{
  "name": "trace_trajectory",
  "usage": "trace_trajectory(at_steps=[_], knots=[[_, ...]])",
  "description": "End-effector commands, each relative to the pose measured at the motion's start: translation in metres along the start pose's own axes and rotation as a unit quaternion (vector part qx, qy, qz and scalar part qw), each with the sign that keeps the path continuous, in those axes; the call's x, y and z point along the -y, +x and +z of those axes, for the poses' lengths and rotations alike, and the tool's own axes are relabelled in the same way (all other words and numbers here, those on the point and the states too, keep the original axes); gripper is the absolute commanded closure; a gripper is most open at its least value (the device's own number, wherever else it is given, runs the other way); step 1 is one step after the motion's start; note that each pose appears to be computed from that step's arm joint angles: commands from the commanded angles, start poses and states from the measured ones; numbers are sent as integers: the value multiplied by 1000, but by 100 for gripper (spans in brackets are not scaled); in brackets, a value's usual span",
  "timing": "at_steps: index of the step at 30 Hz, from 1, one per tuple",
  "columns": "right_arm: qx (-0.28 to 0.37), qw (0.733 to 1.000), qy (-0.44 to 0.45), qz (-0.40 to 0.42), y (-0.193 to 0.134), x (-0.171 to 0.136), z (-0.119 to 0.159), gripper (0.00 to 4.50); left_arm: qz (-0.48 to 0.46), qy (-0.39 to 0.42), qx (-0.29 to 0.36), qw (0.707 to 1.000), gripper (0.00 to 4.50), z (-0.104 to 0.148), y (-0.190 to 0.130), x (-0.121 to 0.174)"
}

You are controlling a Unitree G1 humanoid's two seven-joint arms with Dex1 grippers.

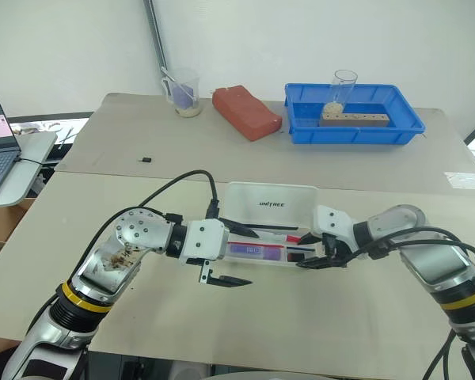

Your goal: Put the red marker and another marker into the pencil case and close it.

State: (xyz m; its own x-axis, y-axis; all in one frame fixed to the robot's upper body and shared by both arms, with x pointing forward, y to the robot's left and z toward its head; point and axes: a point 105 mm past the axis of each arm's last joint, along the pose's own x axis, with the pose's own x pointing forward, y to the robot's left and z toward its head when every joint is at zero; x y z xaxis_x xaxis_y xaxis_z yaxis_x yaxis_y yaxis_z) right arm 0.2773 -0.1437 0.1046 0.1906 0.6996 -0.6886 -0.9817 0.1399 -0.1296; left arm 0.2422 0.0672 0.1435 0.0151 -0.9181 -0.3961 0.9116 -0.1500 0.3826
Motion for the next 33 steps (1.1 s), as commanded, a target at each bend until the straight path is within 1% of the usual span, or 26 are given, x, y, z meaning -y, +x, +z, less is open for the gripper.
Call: trace_trajectory(at_steps=[1, 2, 5, 6, 8, 9, 10, 11, 13, 15, 16, 19, 24, 33], knots=[[51, 998, -13, -29, -23, 5, 31, 14, 20, -3, -6, 1000, 0, 3, -14, -12], [75, 996, -3, -41, -30, 5, 40, 6, 51, -26, -5, 998, 0, 0, -21, -27], [122, 989, 22, -83, -45, 3, 57, 6, 159, -78, 5, 984, 0, -8, -42, -75], [129, 987, 24, -96, -48, 2, 61, 2, 199, -87, 8, 976, 26, -11, -49, -92], [139, 983, 27, -118, -52, 1, 66, 0, 253, -103, 14, 962, 87, -15, -58, -115], [155, 977, 32, -139, -55, 3, 74, 0, 281, -121, 17, 952, 128, -20, -62, -128], [167, 973, 37, -154, -57, 5, 78, 0, 297, -135, 18, 945, 185, -23, -65, -137], [180, 967, 37, -174, -60, 8, 85, 0, 316, -149, 17, 937, 228, -28, -66, -146], [197, 960, 36, -198, -63, 12, 95, 0, 337, -172, 13, 925, 333, -38, -66, -159], [205, 955, 35, -211, -65, 14, 102, 0, 346, -181, 5, 921, 431, -46, -62, -167], [207, 954, 34, -215, -66, 14, 104, 0, 347, -184, -5, 920, 442, -51, -60, -170], [211, 952, 31, -219, -70, 12, 111, 0, 326, -190, -34, 925, 442, -62, -49, -169], [215, 952, 27, -219, -73, 9, 116, 0, 250, -228, -38, 940, 442, -65, -35, -155], [215, 953, 24, -211, -74, 10, 117, 0, 137, -235, -5, 962, 442, -44, -30, -125]])
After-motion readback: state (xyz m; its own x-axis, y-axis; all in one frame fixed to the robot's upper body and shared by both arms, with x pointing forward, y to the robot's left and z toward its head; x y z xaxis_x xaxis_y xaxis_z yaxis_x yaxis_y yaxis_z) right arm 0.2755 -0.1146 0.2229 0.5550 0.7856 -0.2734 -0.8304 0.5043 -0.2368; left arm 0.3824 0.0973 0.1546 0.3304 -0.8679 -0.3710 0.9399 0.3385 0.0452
